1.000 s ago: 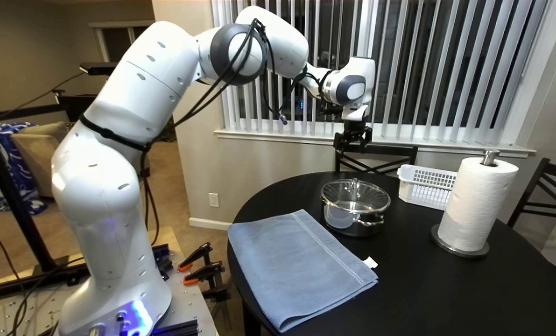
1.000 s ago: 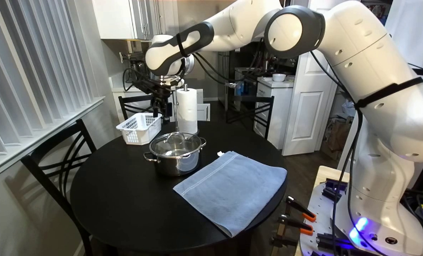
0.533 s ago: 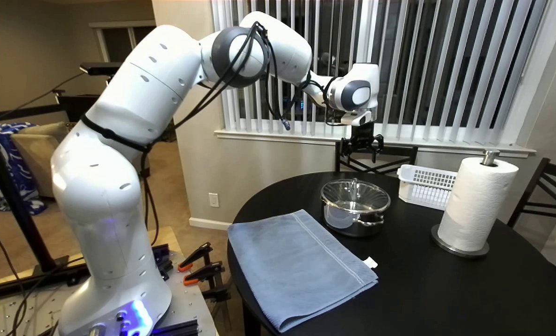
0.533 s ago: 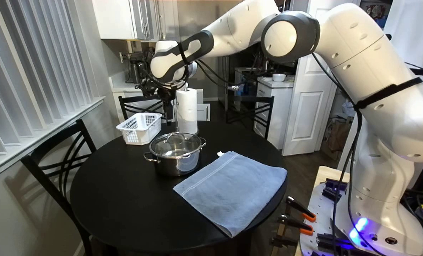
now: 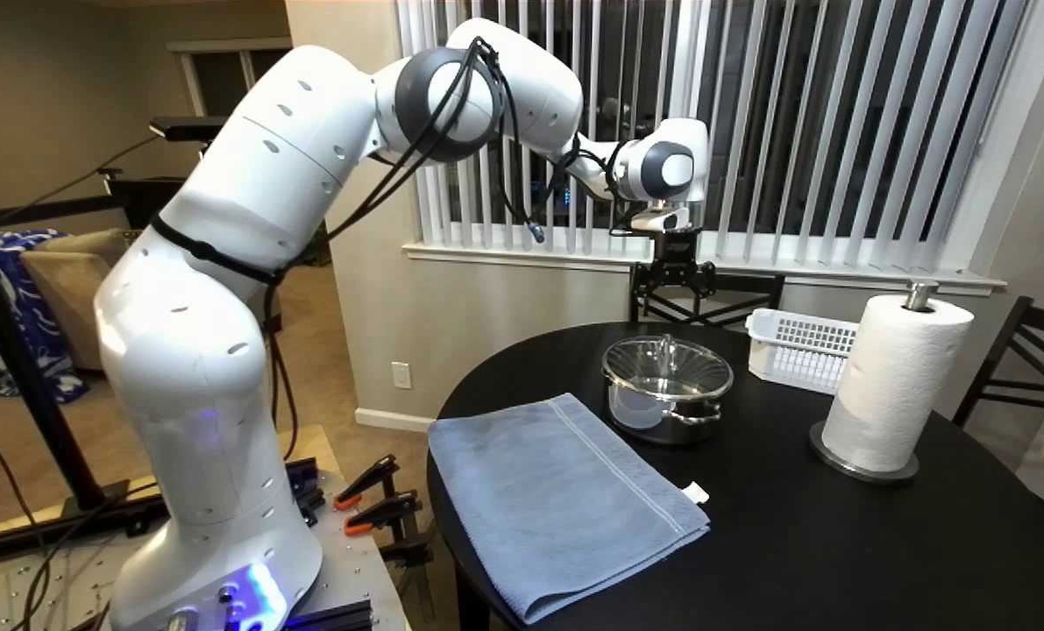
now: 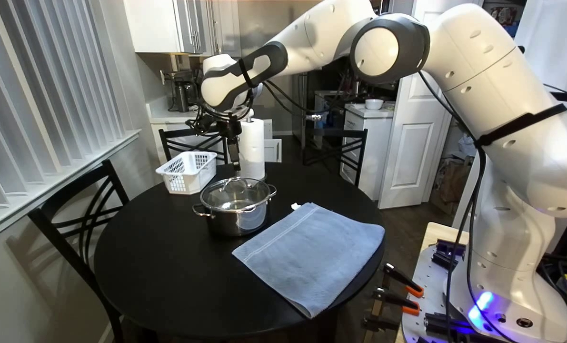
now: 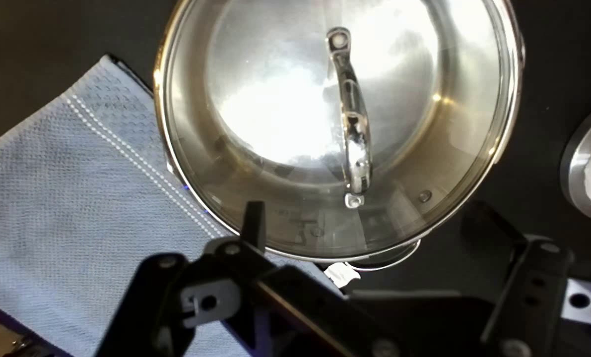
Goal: Remove the glass lid from the pot and then put it on the blue towel
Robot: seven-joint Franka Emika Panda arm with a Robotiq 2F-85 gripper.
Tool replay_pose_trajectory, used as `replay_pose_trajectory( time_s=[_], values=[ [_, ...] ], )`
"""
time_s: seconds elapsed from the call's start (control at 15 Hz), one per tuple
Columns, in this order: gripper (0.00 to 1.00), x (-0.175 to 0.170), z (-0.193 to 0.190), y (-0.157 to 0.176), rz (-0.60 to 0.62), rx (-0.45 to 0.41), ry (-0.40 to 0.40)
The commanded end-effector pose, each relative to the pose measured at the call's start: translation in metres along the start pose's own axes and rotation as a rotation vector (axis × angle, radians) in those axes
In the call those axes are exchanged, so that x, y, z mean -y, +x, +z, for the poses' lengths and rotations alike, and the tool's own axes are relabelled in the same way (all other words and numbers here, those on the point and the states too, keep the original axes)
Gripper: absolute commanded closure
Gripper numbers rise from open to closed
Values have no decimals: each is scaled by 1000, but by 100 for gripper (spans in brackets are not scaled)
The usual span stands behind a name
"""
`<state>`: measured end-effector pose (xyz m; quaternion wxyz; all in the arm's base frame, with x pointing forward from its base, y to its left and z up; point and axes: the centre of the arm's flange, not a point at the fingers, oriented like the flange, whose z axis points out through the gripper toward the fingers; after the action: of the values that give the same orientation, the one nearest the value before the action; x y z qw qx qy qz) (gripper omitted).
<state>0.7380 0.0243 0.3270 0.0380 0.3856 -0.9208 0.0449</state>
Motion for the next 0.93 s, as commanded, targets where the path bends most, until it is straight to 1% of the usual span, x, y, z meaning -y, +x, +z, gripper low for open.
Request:
replay_pose_trajectory(
  time_s=[0.0, 0.07, 0.13, 0.6, 0.67, 0.8, 0.87],
  values=[
    [0, -3, -16, 6, -36, -12, -35],
    [0, -1, -17, 7, -35, -8, -42],
    [0, -3, -6, 0, -8, -11, -23],
    [0, -3, -4, -1, -9, -14, -26],
    [0, 2, 3, -6, -3, -35, -34],
    [0, 13, 18, -11, -27, -57, -100],
    [0, 15, 25, -12, -35, -74, -120]
  ],
)
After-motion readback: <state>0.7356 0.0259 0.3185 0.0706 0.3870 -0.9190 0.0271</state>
